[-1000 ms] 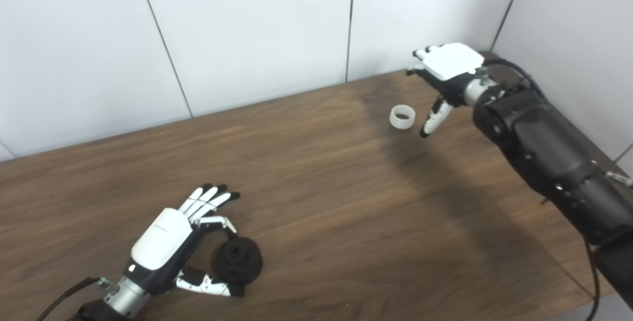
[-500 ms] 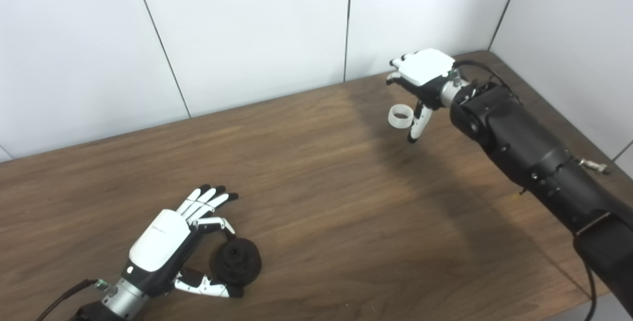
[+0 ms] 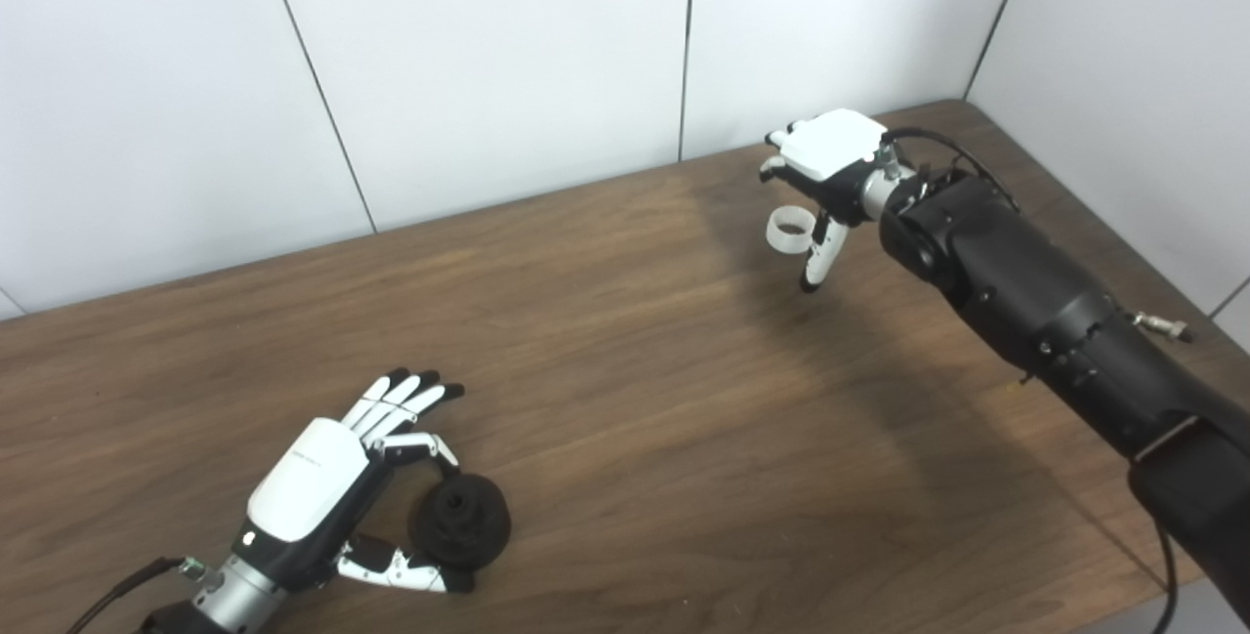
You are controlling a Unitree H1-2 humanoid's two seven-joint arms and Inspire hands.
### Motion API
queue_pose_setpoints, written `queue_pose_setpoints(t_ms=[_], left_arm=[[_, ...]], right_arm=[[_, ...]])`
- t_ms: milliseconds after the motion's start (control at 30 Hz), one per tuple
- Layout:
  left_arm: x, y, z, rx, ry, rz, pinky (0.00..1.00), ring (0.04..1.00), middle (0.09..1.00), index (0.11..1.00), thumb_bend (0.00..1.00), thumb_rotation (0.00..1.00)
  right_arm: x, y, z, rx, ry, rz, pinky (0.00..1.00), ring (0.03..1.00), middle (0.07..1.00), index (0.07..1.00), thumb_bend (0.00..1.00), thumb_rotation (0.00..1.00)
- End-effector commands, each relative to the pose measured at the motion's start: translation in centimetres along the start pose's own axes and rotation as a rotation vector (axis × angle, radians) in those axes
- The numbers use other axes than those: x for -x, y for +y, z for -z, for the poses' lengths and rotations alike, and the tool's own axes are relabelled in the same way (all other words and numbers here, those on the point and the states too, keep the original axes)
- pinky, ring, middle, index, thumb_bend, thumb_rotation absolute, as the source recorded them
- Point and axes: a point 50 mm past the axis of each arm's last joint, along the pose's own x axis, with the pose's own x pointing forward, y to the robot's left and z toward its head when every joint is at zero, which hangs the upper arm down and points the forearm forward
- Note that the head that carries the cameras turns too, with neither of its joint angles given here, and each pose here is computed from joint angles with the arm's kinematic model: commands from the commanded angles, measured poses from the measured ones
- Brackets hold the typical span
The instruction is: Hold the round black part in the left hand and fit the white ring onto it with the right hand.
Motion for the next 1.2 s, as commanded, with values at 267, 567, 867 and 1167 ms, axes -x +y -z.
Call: queue_pose_setpoints(t_ms=[267, 567, 867, 1167], left_arm=[[2.5, -0.5, 0.9, -0.024, 0.05, 0.089, 1.0, 0.975, 0.926, 0.479, 0.52, 0.05], [2.7, -0.4, 0.8, -0.022, 0.044, 0.087, 1.0, 0.97, 0.925, 0.479, 0.52, 0.05], [2.8, -0.4, 0.6, -0.02, 0.043, 0.087, 1.0, 0.971, 0.925, 0.479, 0.52, 0.05], [3.0, -0.4, 0.5, -0.015, 0.043, 0.085, 1.0, 0.969, 0.923, 0.479, 0.52, 0.05]], right_arm=[[-0.1, -2.9, 2.3, 0.013, 0.073, 0.081, 1.0, 1.0, 1.0, 0.863, 0.99, 0.36], [-0.2, -1.8, 3.1, 0.001, 0.108, 0.043, 1.0, 1.0, 1.0, 0.863, 0.98, 0.37], [-0.4, -1.4, 3.5, 0.005, 0.121, 0.03, 0.98, 1.0, 1.0, 0.859, 0.98, 0.38], [-0.6, -1.2, 3.1, 0.002, 0.119, 0.013, 0.99, 1.0, 1.0, 0.866, 0.97, 0.39]])
